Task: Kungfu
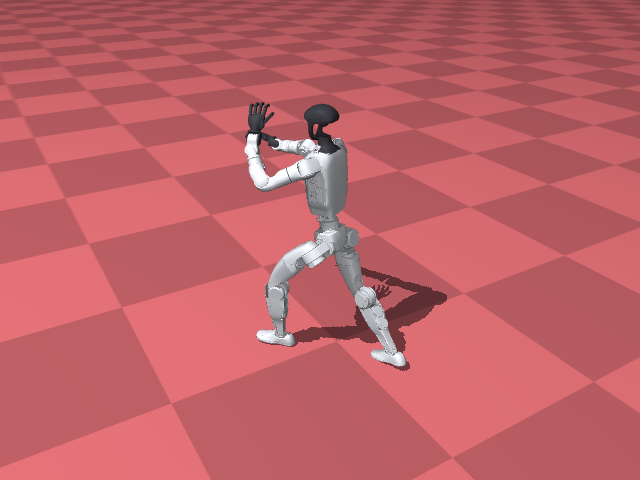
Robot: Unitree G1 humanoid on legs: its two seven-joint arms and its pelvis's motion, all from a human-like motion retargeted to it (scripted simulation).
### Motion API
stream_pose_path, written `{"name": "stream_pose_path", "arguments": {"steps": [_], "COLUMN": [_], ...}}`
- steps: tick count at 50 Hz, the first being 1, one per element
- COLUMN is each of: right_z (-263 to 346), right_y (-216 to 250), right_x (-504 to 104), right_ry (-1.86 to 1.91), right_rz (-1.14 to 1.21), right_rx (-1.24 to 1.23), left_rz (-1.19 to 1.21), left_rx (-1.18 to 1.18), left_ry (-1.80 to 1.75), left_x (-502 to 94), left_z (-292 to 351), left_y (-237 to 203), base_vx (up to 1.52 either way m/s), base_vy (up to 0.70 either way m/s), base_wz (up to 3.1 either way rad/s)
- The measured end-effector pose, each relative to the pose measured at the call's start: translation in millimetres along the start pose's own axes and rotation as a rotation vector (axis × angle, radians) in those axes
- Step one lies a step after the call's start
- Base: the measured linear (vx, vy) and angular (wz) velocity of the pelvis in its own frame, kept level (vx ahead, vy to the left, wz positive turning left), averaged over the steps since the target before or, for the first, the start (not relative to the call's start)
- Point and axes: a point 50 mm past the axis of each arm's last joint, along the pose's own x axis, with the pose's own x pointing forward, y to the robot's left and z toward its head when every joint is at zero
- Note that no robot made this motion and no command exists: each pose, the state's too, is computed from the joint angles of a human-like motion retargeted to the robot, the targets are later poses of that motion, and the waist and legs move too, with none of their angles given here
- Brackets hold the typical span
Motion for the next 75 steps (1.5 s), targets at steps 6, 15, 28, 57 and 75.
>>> {"name": "stream_pose_path", "arguments": {"steps": [6, 15, 28, 57, 75], "right_z": [2, 29, -102, 67, 5], "right_y": [27, 100, 106, -124, -181], "right_x": [-7, -46, -344, -122, -1], "right_ry": [0.11, 0.101, 0.262, -0.911, -0.23], "right_rz": [0.18, 0.632, 0.68, -0.382, -0.61], "right_rx": [0.761, 1.351, 1.758, 0.49, -0.354], "left_rz": [-0.006, 0.0, -0.468, 0.048, 0.253], "left_rx": [-0.094, 0.145, 1.033, -1.208, -1.293], "left_ry": [-0.028, 0.14, 1.514, 1.254, 1.589], "left_x": [-50, -87, -267, -369, -412], "left_z": [27, -2, -142, 56, 177], "left_y": [-56, -50, 118, -107, -88], "base_vx": [0.34, 0.41, 0.28, 0.02, -0.16], "base_vy": [-0.03, 0.04, 0.07, -0.05, -0.17], "base_wz": [0.06, 0.25, 0.64, 0.0, -0.03]}}
